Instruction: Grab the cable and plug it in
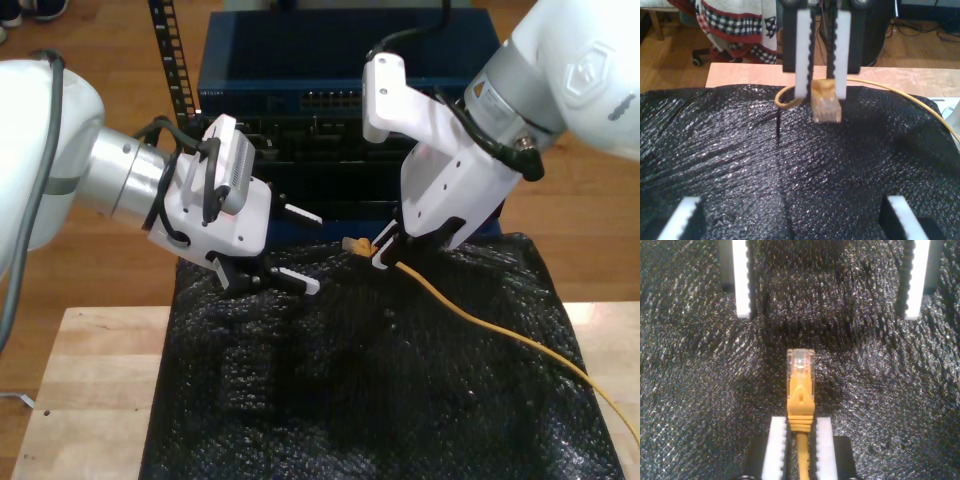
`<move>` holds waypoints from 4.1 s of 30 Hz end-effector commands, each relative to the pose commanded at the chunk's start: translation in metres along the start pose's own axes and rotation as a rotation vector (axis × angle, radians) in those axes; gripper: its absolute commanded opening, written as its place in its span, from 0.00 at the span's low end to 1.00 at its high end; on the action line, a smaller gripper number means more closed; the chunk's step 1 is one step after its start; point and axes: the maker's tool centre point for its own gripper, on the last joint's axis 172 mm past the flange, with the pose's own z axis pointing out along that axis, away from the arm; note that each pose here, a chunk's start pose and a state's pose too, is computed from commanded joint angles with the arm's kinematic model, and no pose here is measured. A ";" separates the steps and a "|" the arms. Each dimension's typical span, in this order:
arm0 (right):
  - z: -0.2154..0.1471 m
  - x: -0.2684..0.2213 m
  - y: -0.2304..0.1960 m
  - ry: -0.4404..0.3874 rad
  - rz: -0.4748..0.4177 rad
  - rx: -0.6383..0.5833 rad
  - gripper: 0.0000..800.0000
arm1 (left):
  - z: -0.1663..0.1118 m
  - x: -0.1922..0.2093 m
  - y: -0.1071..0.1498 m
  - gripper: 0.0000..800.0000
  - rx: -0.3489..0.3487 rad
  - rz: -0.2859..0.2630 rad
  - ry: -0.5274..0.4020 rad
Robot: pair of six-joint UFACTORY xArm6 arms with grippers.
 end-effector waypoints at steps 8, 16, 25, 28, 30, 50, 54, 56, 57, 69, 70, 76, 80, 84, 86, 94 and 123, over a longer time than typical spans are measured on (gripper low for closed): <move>0.009 0.004 -0.005 0.017 0.012 0.022 0.01 | -0.001 0.007 0.001 1.00 0.004 0.003 0.022; 0.018 0.010 -0.007 0.046 0.034 0.048 0.01 | 0.001 0.004 0.004 1.00 -0.004 0.004 0.025; 0.032 0.003 -0.005 0.031 0.052 0.077 0.01 | 0.002 0.005 0.007 0.93 -0.016 0.009 0.030; 0.032 0.003 -0.005 0.032 0.051 0.076 0.01 | 0.002 0.005 0.008 0.87 -0.017 0.010 0.032; 0.032 0.003 -0.004 0.032 0.051 0.075 0.01 | 0.002 0.004 0.008 0.84 -0.018 0.009 0.031; 0.034 0.006 -0.007 0.034 0.043 0.079 0.01 | 0.006 0.007 0.014 0.48 -0.034 -0.002 0.056; 0.033 0.007 -0.007 0.035 0.043 0.078 0.01 | 0.006 0.007 0.014 0.43 -0.034 -0.002 0.056; 0.033 0.007 -0.007 0.035 0.043 0.078 0.01 | 0.006 0.006 0.014 0.43 -0.036 -0.005 0.056; 0.033 0.007 -0.007 0.035 0.043 0.078 0.01 | 0.007 0.005 0.015 0.42 -0.036 -0.006 0.057; 0.033 0.007 -0.007 0.035 0.043 0.078 0.01 | 0.007 0.006 0.016 0.33 -0.040 -0.008 0.061; 0.033 0.007 -0.007 0.035 0.043 0.078 0.01 | 0.007 0.007 0.016 0.33 -0.040 -0.008 0.065; 0.034 0.006 -0.007 0.034 0.043 0.079 0.01 | 0.007 0.007 0.016 0.26 -0.041 -0.008 0.067; 0.033 0.007 -0.007 0.035 0.043 0.078 0.01 | 0.007 0.007 0.017 0.18 -0.041 -0.008 0.067; 0.033 0.007 -0.007 0.035 0.043 0.078 0.02 | 0.007 0.008 0.017 0.04 -0.040 -0.009 0.068; 0.033 0.007 -0.007 0.035 0.043 0.078 0.04 | 0.007 0.008 0.016 0.04 -0.038 -0.007 0.067; 0.032 0.008 -0.005 0.036 0.040 0.076 0.39 | 0.006 0.010 0.018 0.01 -0.038 -0.008 0.066; -0.004 0.039 0.011 0.115 -0.025 0.010 0.99 | -0.017 0.017 0.013 0.00 -0.105 -0.230 0.208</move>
